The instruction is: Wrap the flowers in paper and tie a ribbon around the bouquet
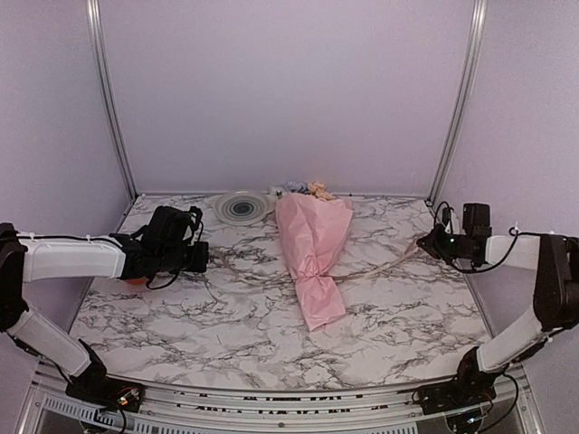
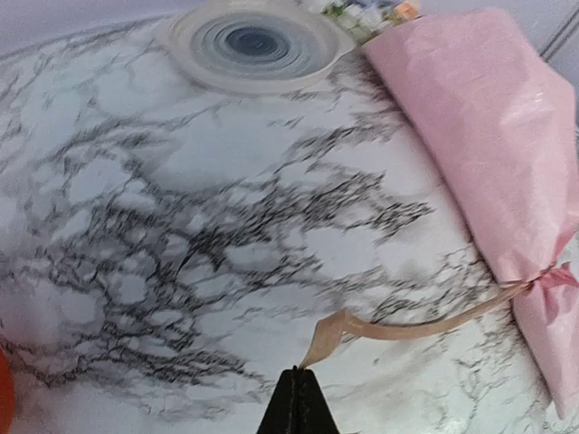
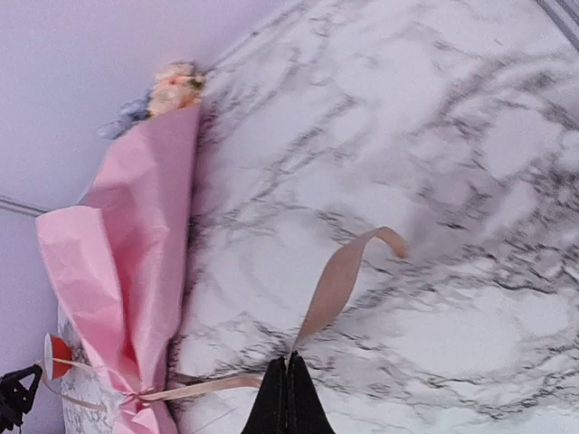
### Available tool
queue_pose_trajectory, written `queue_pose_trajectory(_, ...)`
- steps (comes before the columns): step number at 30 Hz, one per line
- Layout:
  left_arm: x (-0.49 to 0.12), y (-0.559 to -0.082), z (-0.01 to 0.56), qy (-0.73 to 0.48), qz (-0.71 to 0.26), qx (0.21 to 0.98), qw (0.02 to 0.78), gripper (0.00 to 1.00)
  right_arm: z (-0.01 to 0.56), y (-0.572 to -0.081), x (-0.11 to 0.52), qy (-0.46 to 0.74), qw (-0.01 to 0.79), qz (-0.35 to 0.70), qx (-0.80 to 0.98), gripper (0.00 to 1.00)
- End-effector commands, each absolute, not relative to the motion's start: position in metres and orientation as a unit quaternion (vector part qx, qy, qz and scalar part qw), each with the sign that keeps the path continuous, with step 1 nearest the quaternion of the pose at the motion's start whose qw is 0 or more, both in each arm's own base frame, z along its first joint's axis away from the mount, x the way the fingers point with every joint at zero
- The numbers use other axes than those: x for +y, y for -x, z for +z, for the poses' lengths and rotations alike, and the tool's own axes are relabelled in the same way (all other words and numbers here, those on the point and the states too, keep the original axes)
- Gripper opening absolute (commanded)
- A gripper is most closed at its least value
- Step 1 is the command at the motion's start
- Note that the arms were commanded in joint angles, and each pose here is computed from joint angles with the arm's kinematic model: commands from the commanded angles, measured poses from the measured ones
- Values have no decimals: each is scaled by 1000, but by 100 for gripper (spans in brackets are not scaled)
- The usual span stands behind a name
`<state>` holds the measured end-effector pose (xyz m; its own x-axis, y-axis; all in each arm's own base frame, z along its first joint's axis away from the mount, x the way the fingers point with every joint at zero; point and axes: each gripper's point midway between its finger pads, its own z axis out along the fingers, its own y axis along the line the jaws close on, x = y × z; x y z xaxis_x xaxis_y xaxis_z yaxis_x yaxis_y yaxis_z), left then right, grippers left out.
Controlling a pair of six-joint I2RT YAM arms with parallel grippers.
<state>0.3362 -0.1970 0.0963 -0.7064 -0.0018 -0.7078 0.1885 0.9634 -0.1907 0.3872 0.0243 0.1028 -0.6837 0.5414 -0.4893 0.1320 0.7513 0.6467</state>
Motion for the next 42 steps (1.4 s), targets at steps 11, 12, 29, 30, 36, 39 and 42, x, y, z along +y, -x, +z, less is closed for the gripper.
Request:
queue_pose_trajectory(11,-375,-269,285,-346,-245,735,529,0,160,-334,124,-23,293,254,922,0)
queue_pose_trajectory(12,-378,-266,288,-352,-251,729,530,0,152,-327,121,-27,275,246,929,0)
queue_pose_trajectory(29,-393,-232,318,-393,-270,682,554,0,228,-325,184,139,389,177,893,82)
queue_pose_trajectory(30,-393,-230,319,-394,-271,681,554,0,242,-318,216,198,408,221,863,81)
queue_pose_trajectory(36,-389,-227,324,-395,-265,678,561,0,275,-260,333,435,468,403,655,77)
queue_pose_trajectory(39,-387,-228,326,-392,-261,680,562,0,267,-270,353,478,471,406,620,77)
queue_pose_trajectory(42,-384,-231,326,-386,-250,685,565,0,248,-286,372,498,444,409,622,75)
